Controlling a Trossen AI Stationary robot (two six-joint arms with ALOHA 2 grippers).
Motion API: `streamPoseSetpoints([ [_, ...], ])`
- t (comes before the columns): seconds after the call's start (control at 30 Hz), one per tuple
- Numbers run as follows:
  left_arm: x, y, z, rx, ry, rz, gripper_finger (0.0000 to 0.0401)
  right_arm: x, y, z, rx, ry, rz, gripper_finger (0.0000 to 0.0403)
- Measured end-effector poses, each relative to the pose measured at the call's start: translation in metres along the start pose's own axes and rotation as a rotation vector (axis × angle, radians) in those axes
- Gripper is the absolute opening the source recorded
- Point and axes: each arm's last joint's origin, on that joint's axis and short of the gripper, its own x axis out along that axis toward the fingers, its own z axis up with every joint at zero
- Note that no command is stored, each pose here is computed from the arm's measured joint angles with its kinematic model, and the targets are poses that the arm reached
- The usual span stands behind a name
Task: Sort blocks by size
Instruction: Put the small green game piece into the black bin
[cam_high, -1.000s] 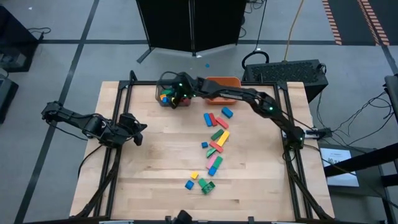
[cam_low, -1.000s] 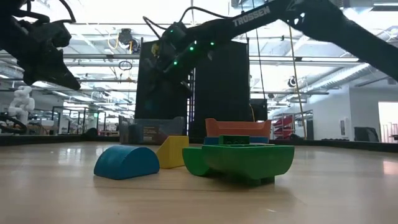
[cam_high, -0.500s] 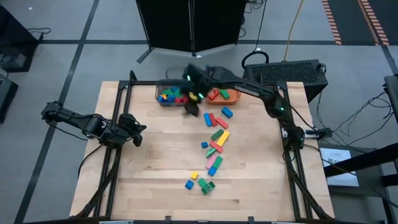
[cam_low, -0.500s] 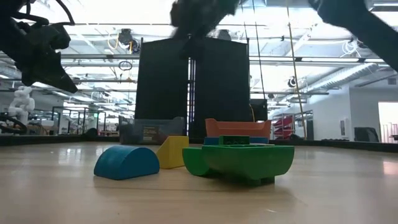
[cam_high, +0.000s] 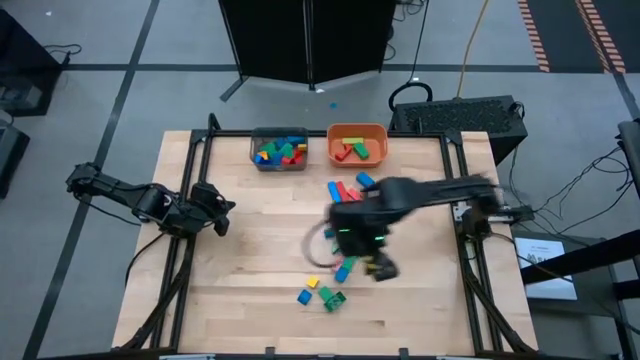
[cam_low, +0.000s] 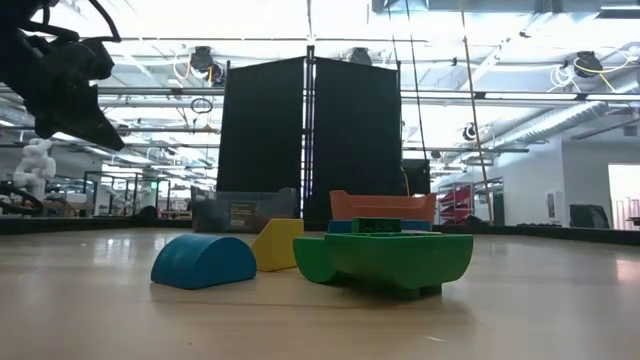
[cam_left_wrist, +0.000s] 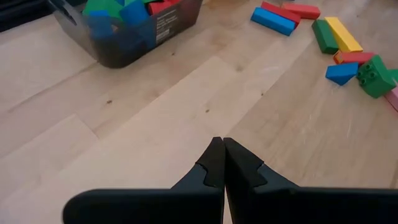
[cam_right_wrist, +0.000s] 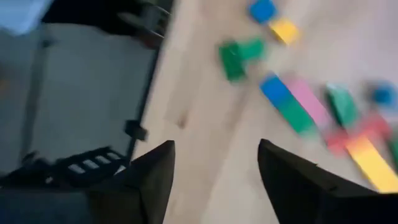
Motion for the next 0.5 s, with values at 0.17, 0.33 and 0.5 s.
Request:
streamPoseSetpoints([
  [0.17,0.000,-0.001,0.001,0.013,-0.011,-0.006,0.0000,-0.054,0.027,-0.081,0.195,-0.298,-0.291,0.0189],
  [0.33,0.000,-0.001,0.002,0.015,-0.028,0.003,0.0000,-0.060,0.018,-0.143,0.403,-0.859,-0.534,0.0176],
  [0.5,0.000,-0.001,0.002,0.015,-0.026,0.001,0.0000,0.028,-0.004,-0.150,0.316,-0.908,-0.273,0.0182],
])
